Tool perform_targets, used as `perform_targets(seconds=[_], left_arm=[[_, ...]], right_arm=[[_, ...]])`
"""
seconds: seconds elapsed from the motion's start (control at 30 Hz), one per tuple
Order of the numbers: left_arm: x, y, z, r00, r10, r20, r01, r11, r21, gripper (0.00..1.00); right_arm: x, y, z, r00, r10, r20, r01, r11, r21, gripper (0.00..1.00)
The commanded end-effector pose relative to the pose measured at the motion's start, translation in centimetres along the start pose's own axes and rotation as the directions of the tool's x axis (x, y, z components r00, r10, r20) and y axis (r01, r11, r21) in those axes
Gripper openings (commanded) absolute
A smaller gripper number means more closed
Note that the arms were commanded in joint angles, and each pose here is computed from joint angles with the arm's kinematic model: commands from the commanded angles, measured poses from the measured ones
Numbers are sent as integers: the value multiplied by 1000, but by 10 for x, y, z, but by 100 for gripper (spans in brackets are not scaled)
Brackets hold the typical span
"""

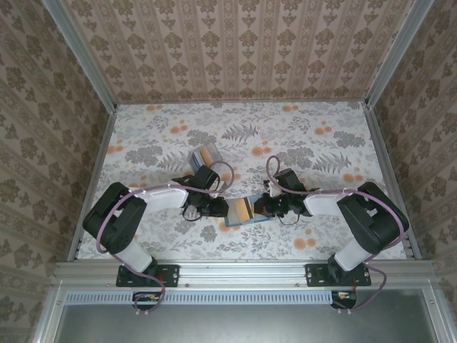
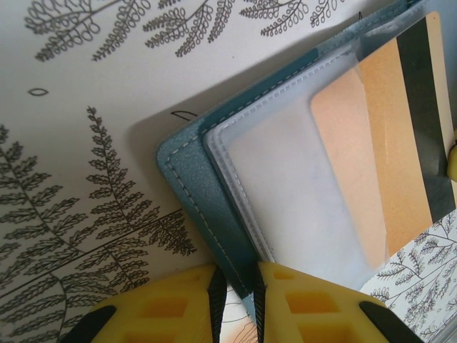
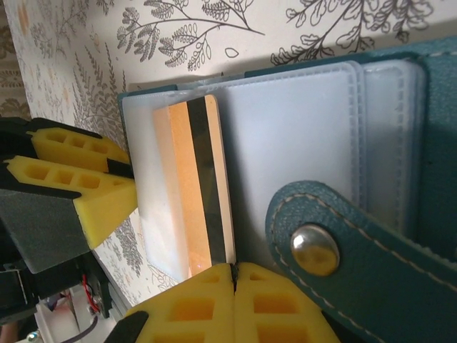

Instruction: Put the credit cards into the card holder

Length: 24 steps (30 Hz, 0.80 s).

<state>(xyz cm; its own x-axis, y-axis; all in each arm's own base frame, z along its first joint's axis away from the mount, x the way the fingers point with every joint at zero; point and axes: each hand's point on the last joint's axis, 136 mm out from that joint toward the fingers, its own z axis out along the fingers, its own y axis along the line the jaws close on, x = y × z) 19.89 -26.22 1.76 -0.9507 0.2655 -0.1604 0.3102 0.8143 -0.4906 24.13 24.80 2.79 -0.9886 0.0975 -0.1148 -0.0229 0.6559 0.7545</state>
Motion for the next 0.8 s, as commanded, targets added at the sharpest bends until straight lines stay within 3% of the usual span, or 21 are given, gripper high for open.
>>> perform_targets(seconds=[0.0, 0.77], left_arm=[[5, 23, 4, 1000, -10, -3, 10, 996, -84, 22], [-1, 20, 2, 998, -47, 40, 49, 998, -28, 21]], right_arm=[[-6, 2, 4, 999, 46, 22, -45, 999, -24, 0], [23, 20, 39, 997, -5, -78, 6, 1000, 24, 0]])
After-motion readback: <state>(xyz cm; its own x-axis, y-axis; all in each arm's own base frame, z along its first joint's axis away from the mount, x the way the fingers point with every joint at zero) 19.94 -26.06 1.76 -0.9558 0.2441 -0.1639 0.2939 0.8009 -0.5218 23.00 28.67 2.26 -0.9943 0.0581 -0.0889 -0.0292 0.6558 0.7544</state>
